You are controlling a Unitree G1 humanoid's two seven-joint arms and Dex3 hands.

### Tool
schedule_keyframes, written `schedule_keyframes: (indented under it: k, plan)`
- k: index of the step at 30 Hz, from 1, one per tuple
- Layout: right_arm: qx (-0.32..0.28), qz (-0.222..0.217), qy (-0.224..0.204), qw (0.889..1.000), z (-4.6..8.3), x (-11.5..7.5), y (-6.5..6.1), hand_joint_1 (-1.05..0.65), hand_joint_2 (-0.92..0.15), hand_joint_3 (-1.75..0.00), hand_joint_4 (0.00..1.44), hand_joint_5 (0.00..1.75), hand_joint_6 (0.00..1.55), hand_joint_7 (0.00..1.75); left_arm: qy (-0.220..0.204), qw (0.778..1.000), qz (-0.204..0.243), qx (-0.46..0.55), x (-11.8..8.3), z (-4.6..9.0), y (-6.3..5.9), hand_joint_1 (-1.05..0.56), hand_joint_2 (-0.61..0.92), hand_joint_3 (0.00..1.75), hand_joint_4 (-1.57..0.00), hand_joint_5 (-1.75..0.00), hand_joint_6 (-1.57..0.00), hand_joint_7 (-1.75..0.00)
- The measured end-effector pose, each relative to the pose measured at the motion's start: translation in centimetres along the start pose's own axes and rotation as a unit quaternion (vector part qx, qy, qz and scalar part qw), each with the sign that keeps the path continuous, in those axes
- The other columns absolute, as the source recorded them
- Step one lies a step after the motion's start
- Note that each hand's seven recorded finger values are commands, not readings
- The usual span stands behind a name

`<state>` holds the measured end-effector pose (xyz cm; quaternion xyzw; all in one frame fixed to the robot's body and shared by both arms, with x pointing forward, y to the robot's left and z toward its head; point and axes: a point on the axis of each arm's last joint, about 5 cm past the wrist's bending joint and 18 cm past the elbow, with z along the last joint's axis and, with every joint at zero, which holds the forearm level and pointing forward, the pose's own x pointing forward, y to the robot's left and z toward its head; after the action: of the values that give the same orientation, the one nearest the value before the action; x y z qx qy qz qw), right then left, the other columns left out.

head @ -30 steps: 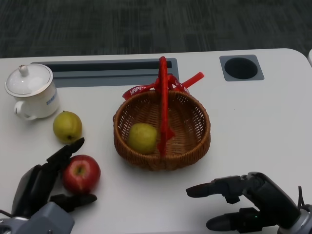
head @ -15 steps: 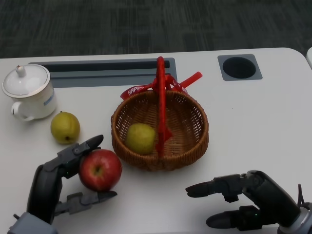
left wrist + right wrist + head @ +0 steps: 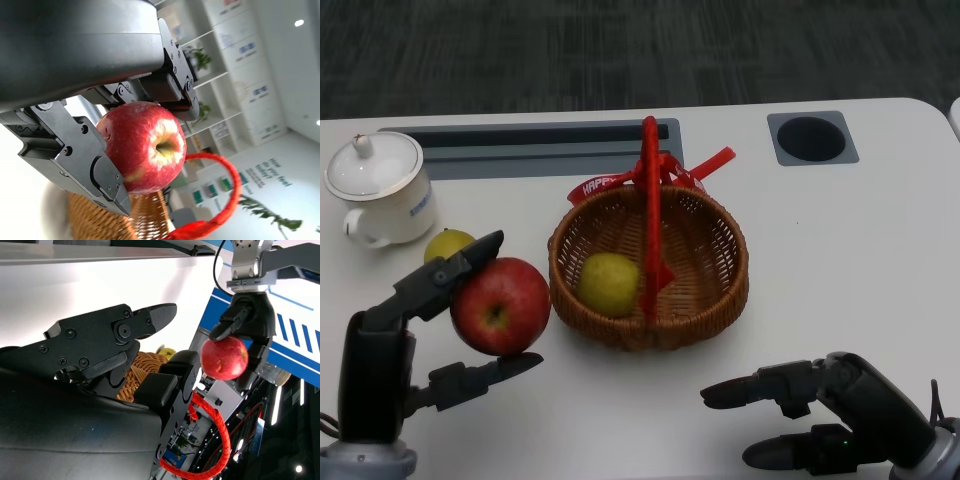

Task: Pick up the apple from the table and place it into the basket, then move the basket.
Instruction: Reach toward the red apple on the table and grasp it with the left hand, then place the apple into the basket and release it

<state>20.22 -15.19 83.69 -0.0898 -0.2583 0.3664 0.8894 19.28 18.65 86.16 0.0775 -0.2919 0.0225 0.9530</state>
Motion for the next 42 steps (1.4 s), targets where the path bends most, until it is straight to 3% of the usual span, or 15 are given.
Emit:
schedule_keyframes:
  k: [5, 10, 19, 29, 38, 42]
  plan:
    - [0.000, 0.000, 0.000, 1.000, 0.0, 0.0, 0.0, -0.49, -0.91, 0.00, 0.99, 0.00, 0.89, 0.00, -0.050, 0.998, 0.024, 0.012, 1.2, 1.4, 0.3, -0.01, 0.77, 0.00, -1.23, -0.17, -1.17, -0.04]
    - [0.001, 0.000, 0.000, 1.000, 0.0, 0.0, 0.1, -0.49, -0.91, 0.00, 0.99, 0.00, 0.89, 0.00, -0.069, 0.997, 0.026, 0.006, 2.2, 2.3, 0.1, -0.02, 0.75, 0.00, -1.24, -0.19, -1.19, -0.05]
    - [0.001, -0.002, -0.002, 1.000, 0.0, 0.1, 0.1, -0.49, -0.92, 0.00, 0.99, 0.00, 0.89, 0.00, -0.095, 0.995, -0.019, -0.025, 4.9, 2.7, -1.9, -0.04, 0.75, 0.01, -1.22, -0.18, -1.18, -0.03]
    - [0.000, -0.004, -0.004, 1.000, 0.0, 0.0, 0.2, -0.49, -0.92, 0.00, 0.99, 0.00, 0.90, 0.00, -0.060, 0.994, -0.066, -0.058, 6.4, 1.4, -4.0, -0.06, 0.80, 0.01, -1.19, -0.13, -1.14, 0.00]
    - [0.002, -0.006, -0.002, 1.000, 0.0, -0.2, 0.3, -0.49, -0.92, -0.01, 0.99, 0.00, 0.90, 0.00, -0.006, 0.994, -0.096, -0.059, 7.1, -0.2, -4.8, -0.06, 0.82, 0.00, -1.16, -0.10, -1.10, 0.00]
    - [0.002, -0.010, -0.002, 1.000, 0.0, -0.3, 0.4, -0.49, -0.92, -0.01, 0.99, 0.00, 0.90, 0.00, 0.029, 0.991, -0.114, -0.060, 7.3, -1.0, -5.2, -0.10, 0.81, 0.00, -1.03, -0.04, -0.96, 0.00]
